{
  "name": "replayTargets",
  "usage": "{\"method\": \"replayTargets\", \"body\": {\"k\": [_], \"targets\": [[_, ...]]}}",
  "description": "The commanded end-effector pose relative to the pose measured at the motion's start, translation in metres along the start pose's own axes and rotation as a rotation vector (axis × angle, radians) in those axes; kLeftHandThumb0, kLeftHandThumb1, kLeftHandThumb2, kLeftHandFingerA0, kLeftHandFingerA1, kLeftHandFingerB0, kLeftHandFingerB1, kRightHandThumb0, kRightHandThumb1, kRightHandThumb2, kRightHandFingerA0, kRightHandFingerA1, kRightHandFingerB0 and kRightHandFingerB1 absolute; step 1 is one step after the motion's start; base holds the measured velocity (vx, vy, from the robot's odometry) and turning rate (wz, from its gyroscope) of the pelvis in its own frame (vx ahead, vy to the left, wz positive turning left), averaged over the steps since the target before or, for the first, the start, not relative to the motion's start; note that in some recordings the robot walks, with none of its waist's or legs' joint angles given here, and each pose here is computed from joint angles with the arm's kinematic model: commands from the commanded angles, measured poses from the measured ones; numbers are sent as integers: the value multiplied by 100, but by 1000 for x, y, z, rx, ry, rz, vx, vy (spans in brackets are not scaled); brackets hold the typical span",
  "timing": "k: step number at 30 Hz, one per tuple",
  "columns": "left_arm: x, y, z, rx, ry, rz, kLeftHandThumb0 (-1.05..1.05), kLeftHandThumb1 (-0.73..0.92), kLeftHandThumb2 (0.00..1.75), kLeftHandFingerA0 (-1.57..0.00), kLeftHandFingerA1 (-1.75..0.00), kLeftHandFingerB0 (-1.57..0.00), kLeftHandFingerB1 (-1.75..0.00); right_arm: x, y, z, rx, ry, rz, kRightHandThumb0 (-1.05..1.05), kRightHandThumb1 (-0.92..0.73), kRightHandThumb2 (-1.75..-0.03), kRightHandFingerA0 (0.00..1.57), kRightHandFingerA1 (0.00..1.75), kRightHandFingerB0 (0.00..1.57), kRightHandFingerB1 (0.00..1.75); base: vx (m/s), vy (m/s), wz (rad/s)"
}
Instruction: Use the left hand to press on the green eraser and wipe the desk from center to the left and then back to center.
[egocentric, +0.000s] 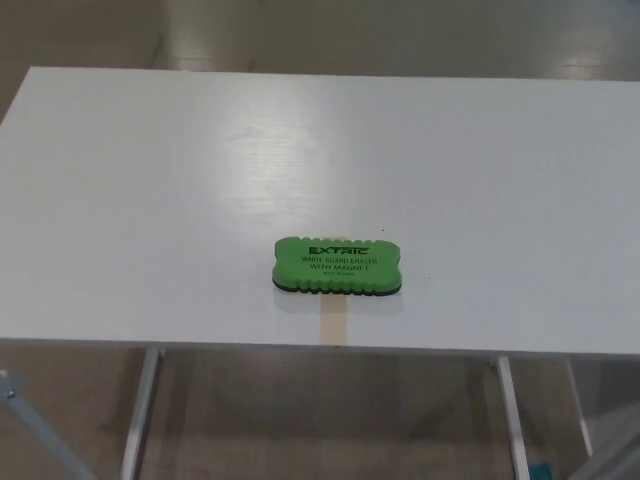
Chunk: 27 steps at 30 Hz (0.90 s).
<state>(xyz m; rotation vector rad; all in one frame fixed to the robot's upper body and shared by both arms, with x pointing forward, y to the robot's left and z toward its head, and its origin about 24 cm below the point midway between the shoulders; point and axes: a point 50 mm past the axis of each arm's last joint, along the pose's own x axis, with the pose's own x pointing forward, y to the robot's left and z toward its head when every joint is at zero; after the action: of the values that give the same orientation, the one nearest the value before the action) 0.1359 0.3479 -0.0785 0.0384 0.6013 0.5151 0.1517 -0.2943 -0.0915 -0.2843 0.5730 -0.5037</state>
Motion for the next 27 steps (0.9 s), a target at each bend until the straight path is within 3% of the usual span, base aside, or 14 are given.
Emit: {"method": "replayTargets", "body": {"k": [1,4,5,10,12,15,16,20,21,22,24,25,26,27], "targets": [[-2,5,3,-35,-53,-12,-17,57,57,-51,-40,-49,-35,0,-3,6,39,-60,-47,-28,-59,-59,64,45,52,37,0,0,0],[-2,5,4,-32,-62,-15,-17,57,57,-50,-40,-49,-35,-1,-3,6,40,-69,-41,-27,-59,-59,64,45,52,37,0,0,0],[-3,6,5,-31,-65,-16,-17,57,57,-50,-40,-49,-35,-2,-2,7,44,-75,-37,-36,-51,-75,58,53,47,48,0,0,0],[-10,0,8,-2,-89,-66,-18,56,57,-49,-40,-49,-35,-9,2,9,87,-116,-1,-36,-51,-74,57,53,47,47,0,0,0],[-15,-5,14,12,-117,-133,-26,51,64,-46,-44,-46,-40,-12,6,10,98,-133,18,-36,-51,-75,57,53,47,47,0,0,0],[-32,-20,29,40,-189,-335,-27,50,64,-45,-43,-46,-40,-22,16,12,129,-172,69,-36,-50,-75,57,53,46,47,0,0,0],[-44,-31,40,56,-239,-470,-21,53,56,-47,-39,-49,-36,-27,22,12,141,-198,98,-36,-50,-74,57,53,46,47,0,0,0],[-65,-52,53,98,-318,-639,-23,53,56,-48,-38,-50,-36,-32,30,12,137,-235,129,-35,-50,-74,58,53,46,47,0,0,0],[-79,-62,58,146,-366,-727,-25,53,56,-48,-38,-47,-35,-35,34,10,121,-245,145,-26,-58,-58,64,44,52,36,0,0,0],[-84,-66,60,172,-386,-764,-25,53,56,-48,-38,-47,-35,-37,36,9,110,-247,153,-26,-58,-58,64,44,52,36,0,0,0],[-103,-79,62,261,-434,-886,-26,54,57,-47,-38,-46,-35,-41,44,6,95,-238,198,-27,-58,-58,64,44,50,36,0,0,0],[-113,-84,63,292,-447,-944,-25,54,57,-46,-38,-45,-35,-43,48,4,93,-228,224,-37,-50,-75,57,53,45,47,0,0,0],[-119,-88,64,309,-454,-983,-25,54,57,-46,-38,-45,-35,-44,51,2,92,-222,241,-37,-50,-75,57,53,45,47,0,0,0],[-130,-94,66,310,-449,-1038,-25,54,57,-45,-37,-46,-35,-47,54,-2,82,-211,260,-27,-60,-58,59,43,48,35,0,0,0]]}}
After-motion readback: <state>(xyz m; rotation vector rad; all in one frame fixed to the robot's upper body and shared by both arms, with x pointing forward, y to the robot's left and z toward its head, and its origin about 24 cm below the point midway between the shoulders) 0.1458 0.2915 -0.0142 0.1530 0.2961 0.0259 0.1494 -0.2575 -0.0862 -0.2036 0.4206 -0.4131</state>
